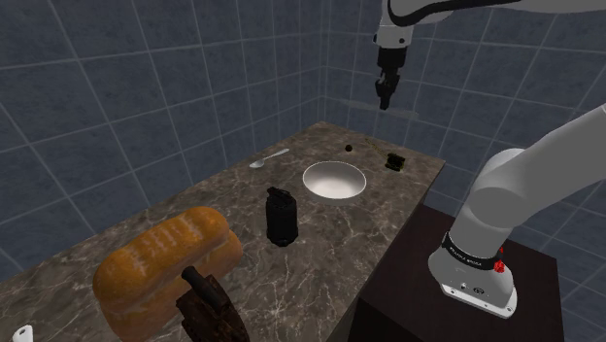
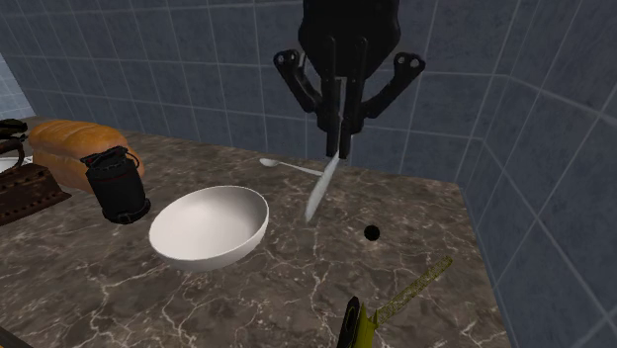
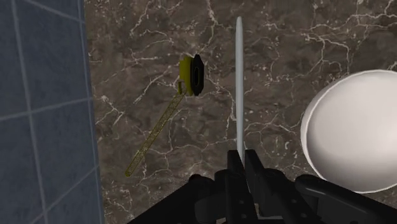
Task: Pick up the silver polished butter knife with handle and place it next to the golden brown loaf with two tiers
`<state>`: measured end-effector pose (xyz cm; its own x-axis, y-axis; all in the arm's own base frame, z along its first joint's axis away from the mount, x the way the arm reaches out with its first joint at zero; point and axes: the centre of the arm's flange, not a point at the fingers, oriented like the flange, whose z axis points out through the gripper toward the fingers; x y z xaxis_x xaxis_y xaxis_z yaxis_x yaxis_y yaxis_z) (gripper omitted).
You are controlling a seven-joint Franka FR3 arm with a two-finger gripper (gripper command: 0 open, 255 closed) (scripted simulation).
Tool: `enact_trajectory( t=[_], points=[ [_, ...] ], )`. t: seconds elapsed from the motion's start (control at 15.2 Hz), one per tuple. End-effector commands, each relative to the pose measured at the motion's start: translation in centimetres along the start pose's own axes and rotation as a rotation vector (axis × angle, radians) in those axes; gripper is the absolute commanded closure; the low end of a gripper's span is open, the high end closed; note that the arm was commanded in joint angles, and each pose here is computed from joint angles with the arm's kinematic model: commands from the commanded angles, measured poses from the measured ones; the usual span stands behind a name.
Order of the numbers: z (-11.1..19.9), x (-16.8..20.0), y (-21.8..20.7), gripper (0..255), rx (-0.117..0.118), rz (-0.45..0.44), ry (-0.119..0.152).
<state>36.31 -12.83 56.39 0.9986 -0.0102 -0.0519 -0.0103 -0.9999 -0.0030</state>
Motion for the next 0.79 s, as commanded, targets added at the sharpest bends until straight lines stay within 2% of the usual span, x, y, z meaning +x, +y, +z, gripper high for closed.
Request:
enact_trajectory(
  t=[0.0,0.07,0.73],
  points=[
    [-1.1,0.0,0.0,255,0.0,0.0,0.0],
    [-1.6,0.0,0.0,255,0.0,0.0,0.0],
    [-1.4,-2.4,-13.0,255,0.0,0.0,0.0]
  ],
)
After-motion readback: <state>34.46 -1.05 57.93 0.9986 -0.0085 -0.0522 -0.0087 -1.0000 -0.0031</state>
